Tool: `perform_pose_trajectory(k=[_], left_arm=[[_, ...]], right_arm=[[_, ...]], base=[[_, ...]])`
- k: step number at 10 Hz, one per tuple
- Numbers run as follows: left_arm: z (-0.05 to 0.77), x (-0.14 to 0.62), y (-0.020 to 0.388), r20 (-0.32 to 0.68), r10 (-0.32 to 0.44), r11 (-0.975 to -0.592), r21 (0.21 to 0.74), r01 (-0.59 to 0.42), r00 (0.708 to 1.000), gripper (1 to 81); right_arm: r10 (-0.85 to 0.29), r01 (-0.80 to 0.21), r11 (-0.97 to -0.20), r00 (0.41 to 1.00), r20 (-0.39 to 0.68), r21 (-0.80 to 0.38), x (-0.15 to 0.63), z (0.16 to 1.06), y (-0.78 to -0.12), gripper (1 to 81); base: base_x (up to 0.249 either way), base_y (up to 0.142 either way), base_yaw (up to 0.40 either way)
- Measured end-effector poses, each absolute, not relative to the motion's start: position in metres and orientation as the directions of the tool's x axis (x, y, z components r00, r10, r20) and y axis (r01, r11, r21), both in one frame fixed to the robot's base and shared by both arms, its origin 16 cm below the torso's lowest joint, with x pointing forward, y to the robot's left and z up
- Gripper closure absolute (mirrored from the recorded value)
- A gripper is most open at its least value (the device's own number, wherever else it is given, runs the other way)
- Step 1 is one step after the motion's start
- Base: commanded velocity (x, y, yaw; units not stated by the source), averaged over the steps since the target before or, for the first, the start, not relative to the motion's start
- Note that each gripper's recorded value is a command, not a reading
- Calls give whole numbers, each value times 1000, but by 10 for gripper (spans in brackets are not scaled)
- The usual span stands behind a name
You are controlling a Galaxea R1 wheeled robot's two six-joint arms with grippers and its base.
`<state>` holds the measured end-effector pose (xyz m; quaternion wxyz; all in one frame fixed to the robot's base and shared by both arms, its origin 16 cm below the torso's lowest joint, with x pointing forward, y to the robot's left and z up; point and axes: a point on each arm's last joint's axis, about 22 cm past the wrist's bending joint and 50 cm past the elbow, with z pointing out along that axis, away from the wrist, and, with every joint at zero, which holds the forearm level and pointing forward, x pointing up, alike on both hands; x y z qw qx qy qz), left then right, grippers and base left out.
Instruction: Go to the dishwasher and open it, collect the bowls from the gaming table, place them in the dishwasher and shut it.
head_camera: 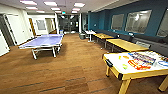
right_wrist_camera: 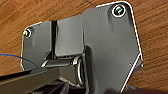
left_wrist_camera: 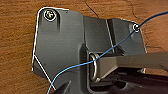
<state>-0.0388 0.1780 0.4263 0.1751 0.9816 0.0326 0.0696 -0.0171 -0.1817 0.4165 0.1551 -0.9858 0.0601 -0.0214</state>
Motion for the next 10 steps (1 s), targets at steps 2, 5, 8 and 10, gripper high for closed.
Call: perform_pose_trajectory(k=[2, 5, 8, 10], left_arm=[[426, -44, 178, 121, 87, -937, 348, 40, 989, 10], [426, -52, 178, 109, 86, -937, 348, 43, 990, 10], [426, -49, 178, 114, 86, -937, 348, 41, 990, 10], [426, -49, 177, 114, 85, -936, 349, 40, 990, 10]], right_arm=[[-126, -111, -944, 992, 28, -309, -15, 417, -182, 10], [-124, -114, -945, 992, 12, -306, -27, 416, -182, 10], [-124, -115, -945, 992, 11, -306, -28, 416, -182, 10], [-124, -114, -945, 992, 13, -306, -28, 416, -182, 10]], base=[[0, 0, 0], [0, -21, 0], [0, 0, -235], [0, 0, -324]])
